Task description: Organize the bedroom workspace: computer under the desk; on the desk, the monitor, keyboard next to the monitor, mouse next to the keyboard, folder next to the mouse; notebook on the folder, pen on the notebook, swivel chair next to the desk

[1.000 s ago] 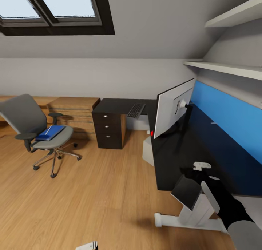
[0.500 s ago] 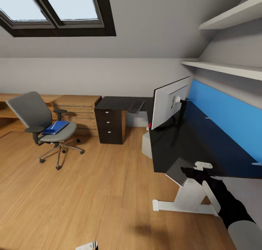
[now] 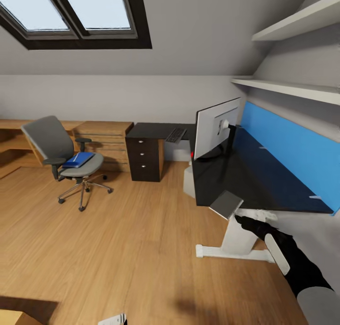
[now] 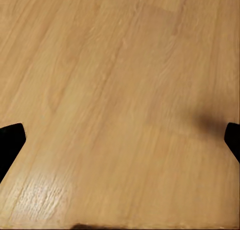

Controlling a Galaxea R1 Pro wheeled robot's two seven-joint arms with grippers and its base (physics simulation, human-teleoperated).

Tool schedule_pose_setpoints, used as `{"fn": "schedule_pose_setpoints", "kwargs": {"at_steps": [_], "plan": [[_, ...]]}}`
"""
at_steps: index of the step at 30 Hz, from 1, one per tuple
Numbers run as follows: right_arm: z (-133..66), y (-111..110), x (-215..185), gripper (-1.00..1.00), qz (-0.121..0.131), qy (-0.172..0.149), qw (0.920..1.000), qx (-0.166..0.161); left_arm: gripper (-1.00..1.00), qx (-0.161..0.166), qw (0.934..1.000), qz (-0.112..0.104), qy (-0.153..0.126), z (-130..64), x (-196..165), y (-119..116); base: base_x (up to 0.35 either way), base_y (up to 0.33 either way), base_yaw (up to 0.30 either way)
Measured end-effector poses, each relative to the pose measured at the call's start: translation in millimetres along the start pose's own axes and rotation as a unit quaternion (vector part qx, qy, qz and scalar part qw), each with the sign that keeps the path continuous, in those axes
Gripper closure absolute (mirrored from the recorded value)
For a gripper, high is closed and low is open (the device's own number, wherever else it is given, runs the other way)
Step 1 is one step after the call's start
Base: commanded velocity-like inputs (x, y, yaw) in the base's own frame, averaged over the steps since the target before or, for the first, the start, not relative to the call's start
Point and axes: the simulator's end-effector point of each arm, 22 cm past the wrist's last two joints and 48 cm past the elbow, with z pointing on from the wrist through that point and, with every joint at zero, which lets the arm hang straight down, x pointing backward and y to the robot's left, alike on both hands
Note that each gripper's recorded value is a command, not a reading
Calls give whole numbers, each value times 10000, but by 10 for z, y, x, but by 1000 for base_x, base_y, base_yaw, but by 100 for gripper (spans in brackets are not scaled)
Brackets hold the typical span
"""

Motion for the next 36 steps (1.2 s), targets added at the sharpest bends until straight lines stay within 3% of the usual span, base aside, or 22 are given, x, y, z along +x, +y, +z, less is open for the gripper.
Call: {"fn": "schedule_pose_setpoints", "kwargs": {"at_steps": [11, 16, 24, 30, 31, 33, 35, 36], "plan": [[-6, 16, 4, -100, 413, 7, 9991, -130, -100, 9, 10000, -4, -9, -2, -7, -6, -257, 0, 0], [-43, -106, -56, -100, 863, -73, 9960, -210, -100, 30, 10000, -21, -43, -3, -37, -23, -51, 0, 0], [-85, -176, -108, -100, 1310, -128, 9893, -632, -100, -15, 10000, -32, -47, 40, -2, -18, -10, 0, 0], [-109, -211, -114, -100, 2181, -34, 9707, -1009, -100, -69, 10000, -29, -43, 111, 60, 6, -1, 0, 0], [-131, -266, -177, -100, 2494, -109, 9623, -1079, -100, -73, 10000, -28, -40, 123, 73, 7, 0, 0, 0], [-148, -336, -236, -100, 2825, -202, 9521, -1150, -100, -76, 10000, -28, -38, 147, 96, 9, 0, 0, 0], [-186, -469, -310, -100, 3428, -322, 9302, -1273, -100, -80, 10000, -26, -37, 171, 117, 14, 0, 0, 0], [-176, -492, -284, -100, 3516, -313, 9268, -1281, -100, -80, 10000, -26, -37, 184, 127, 16, 0, 0, 0]]}}
